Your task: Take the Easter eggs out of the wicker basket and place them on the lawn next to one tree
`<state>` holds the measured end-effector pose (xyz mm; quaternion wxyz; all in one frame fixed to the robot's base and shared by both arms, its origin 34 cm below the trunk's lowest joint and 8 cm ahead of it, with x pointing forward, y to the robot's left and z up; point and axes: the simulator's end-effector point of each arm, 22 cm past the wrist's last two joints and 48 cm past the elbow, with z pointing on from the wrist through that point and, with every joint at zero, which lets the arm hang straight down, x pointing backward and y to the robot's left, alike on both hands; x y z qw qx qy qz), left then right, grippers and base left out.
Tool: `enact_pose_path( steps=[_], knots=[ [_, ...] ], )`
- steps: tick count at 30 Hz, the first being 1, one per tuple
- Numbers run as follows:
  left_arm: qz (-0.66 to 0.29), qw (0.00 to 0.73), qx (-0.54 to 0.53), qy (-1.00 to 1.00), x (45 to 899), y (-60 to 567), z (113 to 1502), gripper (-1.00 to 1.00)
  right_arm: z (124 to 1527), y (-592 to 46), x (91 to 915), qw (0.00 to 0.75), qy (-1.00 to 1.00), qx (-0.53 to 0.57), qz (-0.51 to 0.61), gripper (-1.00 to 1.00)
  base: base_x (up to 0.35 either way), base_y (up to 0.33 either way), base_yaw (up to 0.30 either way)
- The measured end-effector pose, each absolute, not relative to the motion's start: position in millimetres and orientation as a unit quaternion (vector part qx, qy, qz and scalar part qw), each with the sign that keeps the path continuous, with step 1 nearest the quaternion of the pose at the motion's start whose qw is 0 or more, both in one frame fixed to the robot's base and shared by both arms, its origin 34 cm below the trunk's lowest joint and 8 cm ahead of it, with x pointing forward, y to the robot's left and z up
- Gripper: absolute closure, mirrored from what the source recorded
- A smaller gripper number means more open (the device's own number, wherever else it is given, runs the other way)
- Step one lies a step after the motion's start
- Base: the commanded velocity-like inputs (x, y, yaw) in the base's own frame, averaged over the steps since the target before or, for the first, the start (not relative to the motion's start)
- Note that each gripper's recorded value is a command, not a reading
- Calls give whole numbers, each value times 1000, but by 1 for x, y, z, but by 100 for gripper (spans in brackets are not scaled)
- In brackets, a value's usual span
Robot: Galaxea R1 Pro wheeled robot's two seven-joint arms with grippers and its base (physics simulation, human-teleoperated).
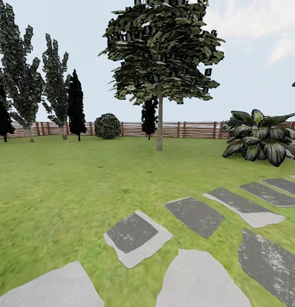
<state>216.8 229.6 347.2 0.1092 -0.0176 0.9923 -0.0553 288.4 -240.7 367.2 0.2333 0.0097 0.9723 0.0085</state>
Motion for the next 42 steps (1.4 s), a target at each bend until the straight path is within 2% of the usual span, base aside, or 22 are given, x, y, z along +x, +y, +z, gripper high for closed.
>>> enact_pose_path(
  steps=[7,33,42],
  knots=[
    [-55,110,-18,992,217,230,347,-100,367,-241,288,233,972,10,8,-100,315,0,161],
    [-55,109,-18,992,217,229,347,-100,367,-241,288,233,972,10,8,-100,315,0,265],
    [-55,109,-18,992,217,230,347,-100,367,-241,288,233,972,10,8,-100,315,0,69]
  ],
)
